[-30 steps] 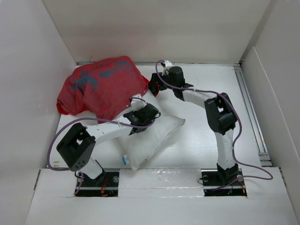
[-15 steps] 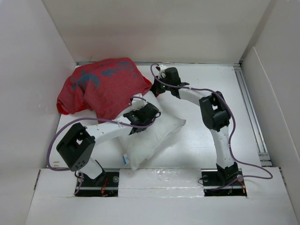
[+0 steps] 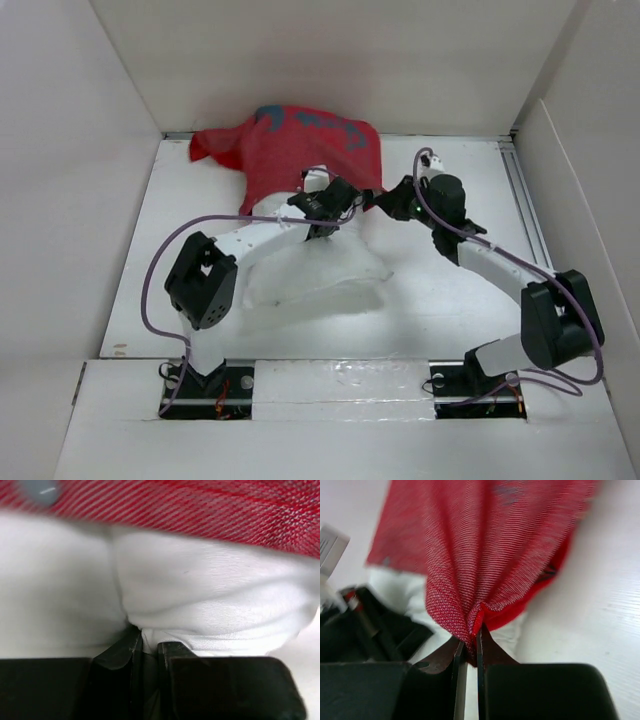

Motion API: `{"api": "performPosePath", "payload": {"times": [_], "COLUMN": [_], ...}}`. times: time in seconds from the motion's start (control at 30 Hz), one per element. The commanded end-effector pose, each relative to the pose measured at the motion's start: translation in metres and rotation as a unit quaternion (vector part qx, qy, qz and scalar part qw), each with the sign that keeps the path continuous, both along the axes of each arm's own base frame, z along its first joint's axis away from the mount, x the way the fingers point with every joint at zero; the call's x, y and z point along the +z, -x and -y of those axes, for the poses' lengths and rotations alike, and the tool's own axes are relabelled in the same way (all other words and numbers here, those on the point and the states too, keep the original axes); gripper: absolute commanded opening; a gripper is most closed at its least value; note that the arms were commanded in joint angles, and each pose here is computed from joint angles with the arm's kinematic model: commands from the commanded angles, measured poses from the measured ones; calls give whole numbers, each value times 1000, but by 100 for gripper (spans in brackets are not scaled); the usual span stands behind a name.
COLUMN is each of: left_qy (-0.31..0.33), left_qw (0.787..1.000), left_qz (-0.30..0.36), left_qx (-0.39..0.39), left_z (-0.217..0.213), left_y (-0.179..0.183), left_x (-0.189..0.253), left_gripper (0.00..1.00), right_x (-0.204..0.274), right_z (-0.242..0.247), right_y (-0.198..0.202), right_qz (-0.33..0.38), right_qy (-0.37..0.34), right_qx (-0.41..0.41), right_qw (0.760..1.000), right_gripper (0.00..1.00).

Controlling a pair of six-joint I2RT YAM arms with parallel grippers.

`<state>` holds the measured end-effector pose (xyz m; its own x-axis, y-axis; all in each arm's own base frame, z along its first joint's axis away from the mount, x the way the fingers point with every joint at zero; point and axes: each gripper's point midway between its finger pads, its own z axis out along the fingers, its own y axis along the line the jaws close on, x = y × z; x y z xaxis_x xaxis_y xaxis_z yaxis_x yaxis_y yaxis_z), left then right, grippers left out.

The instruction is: Put the pillow into the pillowcase

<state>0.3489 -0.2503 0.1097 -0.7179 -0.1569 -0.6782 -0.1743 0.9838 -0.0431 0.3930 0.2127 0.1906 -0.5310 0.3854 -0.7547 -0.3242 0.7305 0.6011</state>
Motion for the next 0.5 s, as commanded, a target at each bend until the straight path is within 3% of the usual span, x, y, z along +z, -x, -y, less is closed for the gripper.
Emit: {"api": "performPosePath", "payload": {"times": [0.0, 0.1, 0.13, 0.27, 0.33, 0.47], "left_qy": [-29, -7, 24, 41, 34, 25], "left_qw": [998, 996, 994, 994, 994, 989], "left_qz": [5, 10, 32, 30, 27, 59], "left_qx": [60, 90, 99, 98, 102, 132], "left_z": [-24, -27, -25, -39, -49, -70], "left_y": [-23, -14, -15, 1, 3, -12], "left_x": [5, 7, 19, 4, -7, -7], "left_gripper": [0, 0, 0, 0, 0, 0], "right_x": [19, 2, -2, -29, -55, -49], "right_z": [-38, -85, -95, -144, -159, -187], "right_y": [40, 99, 113, 181, 184, 222], "right_qz": [-6, -30, -31, -46, -71, -68], "right_qy": [-27, -6, 0, 31, 53, 0], "right_qx": [84, 178, 190, 249, 260, 351], "right_qw": [996, 983, 981, 967, 962, 934], "right_gripper": [0, 0, 0, 0, 0, 0]}}
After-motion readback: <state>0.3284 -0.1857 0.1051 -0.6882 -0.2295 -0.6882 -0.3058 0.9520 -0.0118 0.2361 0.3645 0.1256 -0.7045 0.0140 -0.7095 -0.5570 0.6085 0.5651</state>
